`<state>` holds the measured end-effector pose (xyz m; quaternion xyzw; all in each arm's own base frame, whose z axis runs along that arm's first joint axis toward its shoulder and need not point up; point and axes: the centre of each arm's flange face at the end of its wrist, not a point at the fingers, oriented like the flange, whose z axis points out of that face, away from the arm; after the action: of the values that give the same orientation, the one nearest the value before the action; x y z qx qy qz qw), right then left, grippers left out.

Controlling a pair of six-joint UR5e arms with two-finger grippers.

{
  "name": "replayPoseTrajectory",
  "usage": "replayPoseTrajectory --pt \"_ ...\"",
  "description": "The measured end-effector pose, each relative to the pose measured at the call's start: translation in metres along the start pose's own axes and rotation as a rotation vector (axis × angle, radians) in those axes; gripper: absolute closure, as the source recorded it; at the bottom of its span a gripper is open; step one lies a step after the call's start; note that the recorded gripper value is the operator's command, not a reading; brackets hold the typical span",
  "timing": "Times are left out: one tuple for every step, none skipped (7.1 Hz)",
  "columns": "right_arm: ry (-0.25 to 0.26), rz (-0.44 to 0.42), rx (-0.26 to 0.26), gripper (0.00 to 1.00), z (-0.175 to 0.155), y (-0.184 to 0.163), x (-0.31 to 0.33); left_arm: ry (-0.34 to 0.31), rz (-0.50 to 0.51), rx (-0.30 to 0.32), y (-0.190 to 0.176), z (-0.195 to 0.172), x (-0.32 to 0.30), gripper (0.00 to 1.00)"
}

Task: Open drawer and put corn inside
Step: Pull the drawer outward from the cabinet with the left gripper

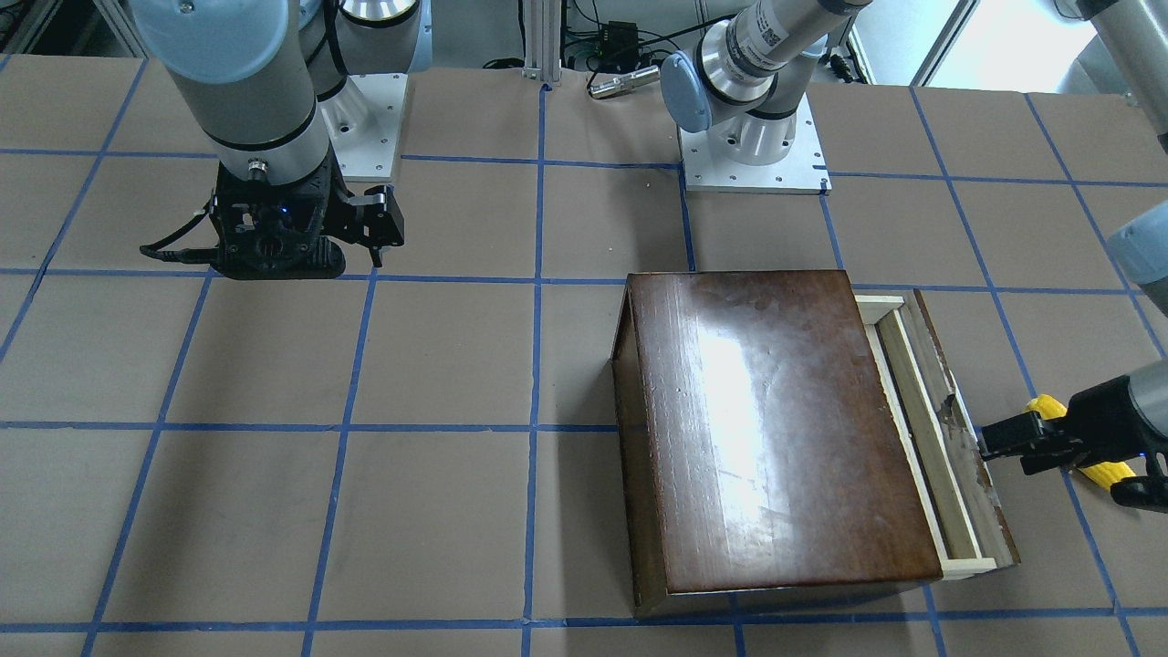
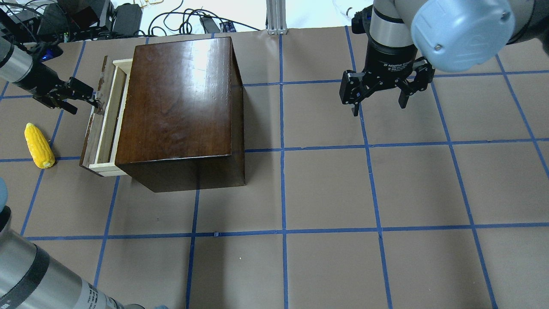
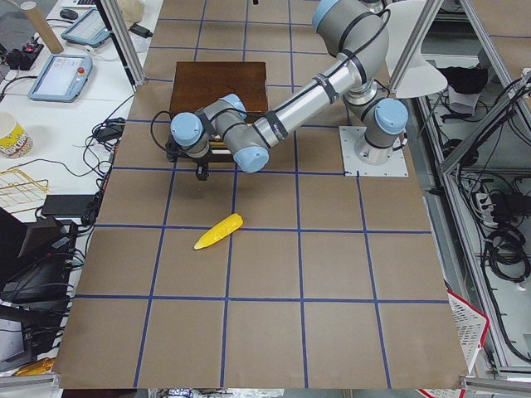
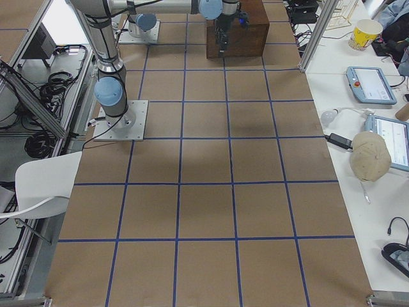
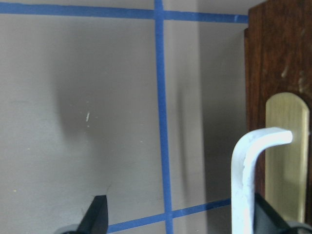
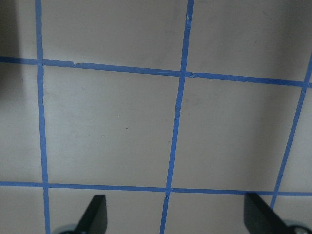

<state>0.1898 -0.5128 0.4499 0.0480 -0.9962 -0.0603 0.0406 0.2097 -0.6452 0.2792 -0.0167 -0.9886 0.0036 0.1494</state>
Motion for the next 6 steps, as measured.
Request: replayPoseTrajectory --pt "0.000 0.000 0.000 0.00 0.000 0.000 0.000 -0.012 0.010 -0.004 -0.001 -0.001 -0.004 0.00" --pt "0.000 0.001 0.000 0.00 0.000 0.000 0.000 -0.019 0.016 -0.006 0.001 -0.003 -0.011 0.00" --pt "0.000 0.000 0.000 0.00 0.000 0.000 0.000 -0.023 0.019 -0.003 0.002 -0.005 -0.018 0.00" --pt "0.000 0.000 0.000 0.00 0.000 0.000 0.000 -0.028 0.019 0.001 0.001 -0.008 -0.021 0.00" --pt "0.000 0.000 0.000 0.00 0.000 0.000 0.000 -0.032 0.020 0.005 0.001 -0.011 -0.024 0.00" --pt "0.000 0.001 0.000 0.00 0.000 0.000 0.000 -0.039 0.023 0.005 0.000 -0.013 -0.025 0.00"
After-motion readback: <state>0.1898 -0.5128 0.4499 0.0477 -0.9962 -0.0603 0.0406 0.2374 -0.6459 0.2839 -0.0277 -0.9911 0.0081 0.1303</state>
